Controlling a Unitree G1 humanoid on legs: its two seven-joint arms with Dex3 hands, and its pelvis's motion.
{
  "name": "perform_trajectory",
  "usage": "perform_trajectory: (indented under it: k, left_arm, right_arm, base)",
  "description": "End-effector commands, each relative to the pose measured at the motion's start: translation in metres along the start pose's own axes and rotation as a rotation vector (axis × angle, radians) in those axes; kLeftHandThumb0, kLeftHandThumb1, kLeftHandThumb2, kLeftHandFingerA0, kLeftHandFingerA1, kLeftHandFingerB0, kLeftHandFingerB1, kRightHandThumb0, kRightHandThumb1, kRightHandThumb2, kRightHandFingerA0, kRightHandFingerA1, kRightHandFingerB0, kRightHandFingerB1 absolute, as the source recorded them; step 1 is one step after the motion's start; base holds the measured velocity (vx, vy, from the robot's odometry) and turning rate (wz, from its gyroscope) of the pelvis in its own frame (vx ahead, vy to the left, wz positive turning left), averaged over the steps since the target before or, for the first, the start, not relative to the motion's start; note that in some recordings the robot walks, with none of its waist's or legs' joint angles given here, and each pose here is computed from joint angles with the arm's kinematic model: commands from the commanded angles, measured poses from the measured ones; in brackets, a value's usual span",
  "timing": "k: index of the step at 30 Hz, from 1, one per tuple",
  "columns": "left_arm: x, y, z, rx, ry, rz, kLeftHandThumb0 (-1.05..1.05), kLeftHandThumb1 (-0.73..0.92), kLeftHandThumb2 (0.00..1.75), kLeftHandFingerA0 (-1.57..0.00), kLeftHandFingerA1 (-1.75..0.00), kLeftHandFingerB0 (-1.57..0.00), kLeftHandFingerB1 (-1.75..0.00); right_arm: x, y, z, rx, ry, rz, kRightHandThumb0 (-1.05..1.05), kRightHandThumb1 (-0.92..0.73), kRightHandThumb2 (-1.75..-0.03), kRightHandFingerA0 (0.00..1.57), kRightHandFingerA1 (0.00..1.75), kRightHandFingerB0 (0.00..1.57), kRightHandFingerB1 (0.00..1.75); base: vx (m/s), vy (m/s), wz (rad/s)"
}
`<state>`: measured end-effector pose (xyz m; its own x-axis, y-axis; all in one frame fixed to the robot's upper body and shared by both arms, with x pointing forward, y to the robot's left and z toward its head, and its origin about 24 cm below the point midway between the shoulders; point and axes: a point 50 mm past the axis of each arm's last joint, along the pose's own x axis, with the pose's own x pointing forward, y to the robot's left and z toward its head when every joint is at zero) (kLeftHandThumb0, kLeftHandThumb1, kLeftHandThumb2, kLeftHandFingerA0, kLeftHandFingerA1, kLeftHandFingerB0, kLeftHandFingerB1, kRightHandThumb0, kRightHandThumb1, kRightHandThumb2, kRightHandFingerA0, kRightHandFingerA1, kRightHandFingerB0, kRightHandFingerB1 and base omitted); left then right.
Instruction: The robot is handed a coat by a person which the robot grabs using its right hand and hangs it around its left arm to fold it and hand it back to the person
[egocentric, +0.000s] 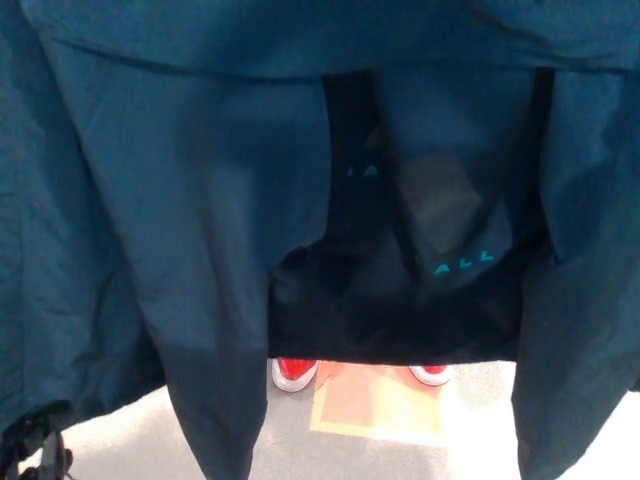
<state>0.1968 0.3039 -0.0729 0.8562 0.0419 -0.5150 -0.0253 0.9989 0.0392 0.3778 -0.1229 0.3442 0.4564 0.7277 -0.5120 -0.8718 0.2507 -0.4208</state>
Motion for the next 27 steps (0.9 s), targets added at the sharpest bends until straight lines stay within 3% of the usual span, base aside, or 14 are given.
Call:
perform_trajectory:
  k: [1,7,10,19,21,23,24,25,26,27]
  left_arm:
    - [-0.004,0.006,-0.004,-0.041,0.021,0.017,-0.76,0.82,1.08,-0.05,-0.24,-0.05,-0.25]
    - [-0.006,0.005,-0.008,-0.035,0.037,0.015,-0.76,0.79,1.08,-0.06,-0.31,-0.06,-0.32]
    - [-0.005,0.006,-0.007,-0.024,0.036,0.018,-0.68,0.77,1.1,-0.02,-0.35,-0.02,-0.34]
    - [-0.003,0.007,-0.002,-0.048,0.025,0.026,-0.74,0.79,1.07,-0.05,-0.29,-0.05,-0.3]
    - [-0.002,0.006,-0.001,-0.061,0.025,0.028,-0.74,0.79,1.07,-0.04,-0.27,-0.05,-0.28]
    - [0.0,0.005,0.0,-0.067,0.025,0.031,-0.73,0.8,1.07,-0.05,-0.3,-0.05,-0.29]
    - [0.0,0.005,0.0,-0.064,0.026,0.031,-0.73,0.8,1.08,-0.05,-0.3,-0.05,-0.29]
    - [-0.001,0.005,0.0,-0.06,0.025,0.03,-0.73,0.8,1.08,-0.05,-0.3,-0.05,-0.29]
    - [-0.001,0.005,0.0,-0.053,0.026,0.026,-0.73,0.81,1.09,-0.05,-0.3,-0.05,-0.28]
    - [-0.001,0.004,0.0,-0.05,0.026,0.026,-0.73,0.81,1.08,-0.06,-0.31,-0.05,-0.3]
  right_arm:
    - [0.013,0.005,0.002,-0.124,0.172,0.045,-0.92,-0.51,-0.95,0.0,0.03,0.0,0.0]
    - [0.038,0.016,-0.014,-0.314,0.323,0.048,-0.93,-0.54,-0.95,0.0,0.05,0.0,0.0]
    - [0.041,0.018,-0.017,-0.314,0.324,0.061,-0.92,-0.53,-0.94,0.0,0.03,0.0,0.0]
    - [0.046,0.023,-0.016,-0.353,0.346,0.111,-0.92,-0.49,-0.95,0.0,0.0,0.0,0.0]
    - [0.048,0.024,-0.015,-0.425,0.369,0.092,-0.91,-0.49,-0.94,0.0,0.0,0.0,0.0]
    - [0.063,0.029,-0.018,-0.752,0.539,-0.012,-0.9,-0.48,-0.93,0.0,0.0,0.0,0.0]
    - [0.067,0.029,-0.021,-0.811,0.572,-0.065,-0.89,-0.53,-0.93,0.06,0.18,0.14,0.06]
    - [0.069,0.029,-0.023,-0.861,0.588,-0.101,-0.89,-0.53,-0.93,0.06,0.18,0.14,0.06]
    - [0.072,0.029,-0.026,-0.931,0.604,-0.177,-0.94,-0.54,-0.91,0.24,0.45,0.05,0.26]
    - [0.075,0.029,-0.031,-0.996,0.61,-0.266,-0.99,-0.65,-0.97,0.59,0.54,0.34,0.42]
  base:
    - [0.0,0.0,0.0]
    - [0.0,0.0,0.0]
    - [0.0,0.0,0.0]
    - [0.0,0.0,0.0]
    - [0.0,0.0,0.0]
    - [0.0,0.0,0.0]
    - [0.0,0.0,0.0]
    - [0.0,0.0,0.0]
    - [0.0,0.0,0.0]
    - [0.0,0.0,0.0]
